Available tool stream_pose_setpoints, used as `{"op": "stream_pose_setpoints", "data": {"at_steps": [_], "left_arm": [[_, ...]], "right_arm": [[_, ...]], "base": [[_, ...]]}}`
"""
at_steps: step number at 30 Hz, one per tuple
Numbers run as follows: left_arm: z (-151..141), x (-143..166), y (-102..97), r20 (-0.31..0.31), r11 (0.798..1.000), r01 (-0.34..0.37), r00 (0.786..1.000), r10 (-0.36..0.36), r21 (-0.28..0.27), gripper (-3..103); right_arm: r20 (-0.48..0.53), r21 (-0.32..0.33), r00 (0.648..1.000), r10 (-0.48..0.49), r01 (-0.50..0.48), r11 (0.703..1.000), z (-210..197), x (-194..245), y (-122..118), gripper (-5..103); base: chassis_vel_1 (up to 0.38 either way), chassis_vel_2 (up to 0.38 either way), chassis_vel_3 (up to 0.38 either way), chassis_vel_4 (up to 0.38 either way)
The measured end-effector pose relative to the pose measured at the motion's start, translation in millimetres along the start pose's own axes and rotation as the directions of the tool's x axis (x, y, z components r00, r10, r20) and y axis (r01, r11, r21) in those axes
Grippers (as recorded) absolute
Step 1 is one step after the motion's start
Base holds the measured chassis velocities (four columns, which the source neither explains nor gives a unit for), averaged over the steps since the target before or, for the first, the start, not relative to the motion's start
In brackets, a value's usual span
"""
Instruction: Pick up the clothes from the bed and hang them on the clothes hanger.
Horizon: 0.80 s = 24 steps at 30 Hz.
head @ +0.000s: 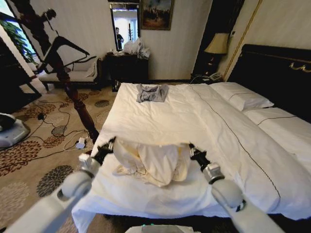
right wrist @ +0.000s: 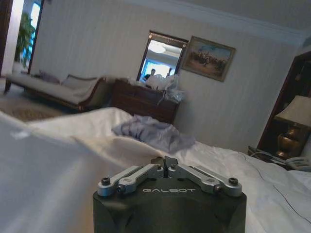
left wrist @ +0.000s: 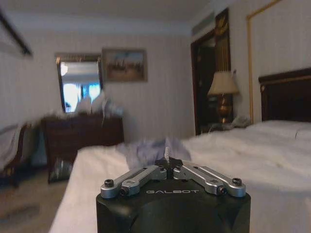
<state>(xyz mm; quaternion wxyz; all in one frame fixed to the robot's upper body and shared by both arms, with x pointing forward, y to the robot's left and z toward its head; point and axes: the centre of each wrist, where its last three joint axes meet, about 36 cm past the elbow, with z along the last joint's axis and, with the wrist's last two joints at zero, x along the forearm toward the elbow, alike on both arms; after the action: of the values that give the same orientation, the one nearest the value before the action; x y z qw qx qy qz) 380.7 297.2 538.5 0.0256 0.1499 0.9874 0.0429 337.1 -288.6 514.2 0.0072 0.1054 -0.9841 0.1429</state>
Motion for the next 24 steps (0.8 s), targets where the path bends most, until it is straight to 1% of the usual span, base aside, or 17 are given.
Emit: {"op": "stream_pose_setpoints", "data": {"at_steps": [1,2,4,5,6,8,10,11,13,14,15,17,19,20,23,24], "left_arm": [[0.0,0.0,0.0,0.0,1.0,0.0,1.0,0.0,0.0,1],[-17.2,-7.9,4.0,0.028,1.0,-0.001,1.0,0.001,-0.016,1],[-41.8,-24.8,15.5,0.065,0.998,0.016,0.998,-0.012,-0.055,1],[-41.8,-24.8,15.5,0.065,0.998,0.016,0.998,-0.012,-0.055,1],[-52.2,-34.0,23.1,0.081,0.997,0.031,0.996,-0.025,-0.067,1],[-70.8,-45.7,37.5,0.106,0.996,0.053,0.993,-0.045,-0.074,1],[-84.0,-49.0,49.4,0.115,0.995,0.061,0.992,-0.052,-0.076,1],[-84.0,-49.0,49.4,0.115,0.995,0.061,0.992,-0.052,-0.076,1],[-90.8,-48.4,54.9,0.122,0.996,0.067,0.991,-0.059,-0.059,1],[-91.1,-48.0,54.7,0.121,0.997,0.068,0.991,-0.062,-0.044,1],[-91.1,-48.0,54.7,0.121,0.997,0.068,0.991,-0.062,-0.044,1],[-85.1,-46.7,49.2,0.108,0.998,0.067,0.992,-0.065,-0.013,1],[-80.0,-46.2,46.9,0.099,0.998,0.069,0.993,-0.068,-0.006,1],[-74.5,-46.5,45.1,0.09,0.997,0.072,0.993,-0.071,-0.002,1],[-38.6,-58.8,45.2,0.039,0.994,0.11,0.993,-0.11,0.02,1],[-38.6,-58.8,45.2,0.039,0.994,0.11,0.993,-0.11,0.02,1]], "right_arm": [[0.0,0.0,1.0,0.0,0.0,1.0,0.0,0.0,0.0,0],[0.009,-0.016,1.0,-0.003,0.004,1.0,-16.4,-1.6,-6.8,0],[0.036,-0.018,0.999,-0.003,0.003,1.0,-43.5,-5.9,-21.0,0],[0.036,-0.018,0.999,-0.003,0.003,1.0,-43.5,-5.9,-21.0,0],[0.043,-0.028,0.999,0.0,0.001,1.0,-55.2,-7.8,-28.2,0],[0.049,-0.054,0.999,0.007,-0.005,0.999,-75.0,-11.7,-41.7,0],[0.07,-0.041,0.997,0.018,-0.015,0.999,-91.6,-15.0,-58.0,0],[0.07,-0.041,0.997,0.018,-0.015,0.999,-91.6,-15.0,-58.0,0],[0.094,-0.04,0.995,0.029,-0.025,0.999,-106.4,-17.9,-71.1,0],[0.105,-0.053,0.993,0.044,-0.039,0.998,-113.1,-19.7,-76.3,0],[0.105,-0.053,0.993,0.044,-0.039,0.998,-113.1,-19.7,-76.3,0],[0.11,-0.071,0.991,0.07,-0.062,0.996,-116.4,-23.4,-82.7,0],[0.103,-0.081,0.991,0.08,-0.072,0.994,-112.9,-25.6,-84.3,0],[0.091,-0.092,0.992,0.088,-0.079,0.993,-107.7,-27.5,-84.5,0],[0.04,-0.118,0.991,0.129,-0.124,0.985,-76.8,-38.9,-86.2,0],[0.04,-0.118,0.991,0.129,-0.124,0.985,-76.8,-38.9,-86.2,0]], "base": [[0.0,0.0,0.0,0.0],[0.0,0.0,0.0,0.0],[0.0,0.0,0.0,0.0],[0.0,0.0,0.0,0.0],[0.0,0.0,0.0,0.0],[0.0,0.0,0.0,0.0],[0.0,0.0,0.0,0.0],[0.0,0.0,0.0,0.0],[0.0,0.0,0.0,0.0],[0.0,0.0,0.0,0.0],[0.0,0.0,0.0,0.0],[0.0,0.0,0.0,0.0],[0.0,0.0,0.0,0.0],[0.0,0.0,0.0,0.0],[0.0,0.0,0.0,0.0],[0.0,0.0,0.0,0.0]]}}
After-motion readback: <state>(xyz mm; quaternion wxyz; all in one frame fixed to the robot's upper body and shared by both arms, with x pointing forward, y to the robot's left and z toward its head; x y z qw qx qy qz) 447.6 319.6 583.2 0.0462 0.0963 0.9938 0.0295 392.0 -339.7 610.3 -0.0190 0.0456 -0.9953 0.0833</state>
